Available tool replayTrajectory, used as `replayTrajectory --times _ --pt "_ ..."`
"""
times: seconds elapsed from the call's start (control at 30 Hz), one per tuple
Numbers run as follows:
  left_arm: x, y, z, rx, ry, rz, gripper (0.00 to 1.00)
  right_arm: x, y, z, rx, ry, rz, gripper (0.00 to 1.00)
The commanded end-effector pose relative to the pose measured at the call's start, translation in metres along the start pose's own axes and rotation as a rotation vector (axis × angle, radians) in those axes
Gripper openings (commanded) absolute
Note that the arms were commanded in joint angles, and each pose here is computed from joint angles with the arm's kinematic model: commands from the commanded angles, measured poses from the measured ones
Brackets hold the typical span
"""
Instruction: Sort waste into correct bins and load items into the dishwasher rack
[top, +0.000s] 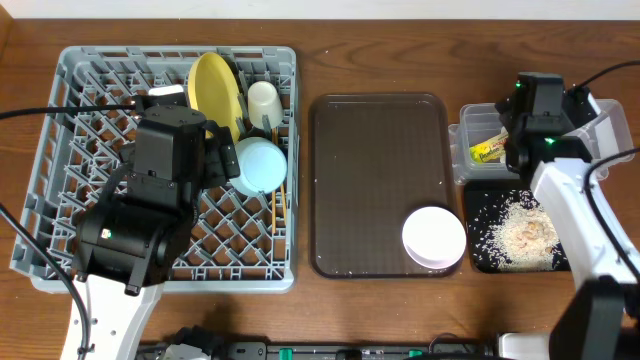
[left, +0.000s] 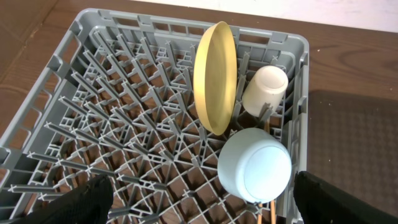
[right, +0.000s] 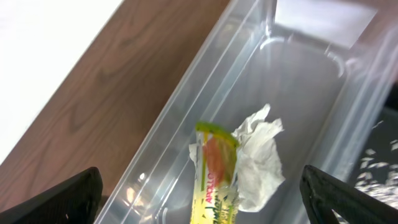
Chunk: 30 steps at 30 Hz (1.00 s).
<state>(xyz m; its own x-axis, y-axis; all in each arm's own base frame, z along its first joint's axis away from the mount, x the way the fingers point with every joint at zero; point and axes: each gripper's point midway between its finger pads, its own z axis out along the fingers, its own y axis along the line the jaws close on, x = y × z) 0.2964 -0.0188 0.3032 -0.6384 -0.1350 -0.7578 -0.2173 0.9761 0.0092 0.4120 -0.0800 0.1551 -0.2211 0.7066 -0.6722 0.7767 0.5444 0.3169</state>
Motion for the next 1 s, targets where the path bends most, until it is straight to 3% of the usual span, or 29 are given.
replayTrajectory --times 0.0,0.43,0.97 --pt "-0.001 0.001 0.000 -0.005 0.000 -0.010 0.94 -0.024 -0.006 -0.028 -0.020 -0.047 -0.108 0.99" --pt "-0.001 0.001 0.000 -0.005 0.000 -0.010 0.94 0.008 -0.052 -0.059 0.095 0.130 -0.231 0.99" --pt "-0.001 0.001 0.000 -0.005 0.000 -0.010 0.94 0.009 -0.053 -0.059 0.100 0.136 -0.235 0.99"
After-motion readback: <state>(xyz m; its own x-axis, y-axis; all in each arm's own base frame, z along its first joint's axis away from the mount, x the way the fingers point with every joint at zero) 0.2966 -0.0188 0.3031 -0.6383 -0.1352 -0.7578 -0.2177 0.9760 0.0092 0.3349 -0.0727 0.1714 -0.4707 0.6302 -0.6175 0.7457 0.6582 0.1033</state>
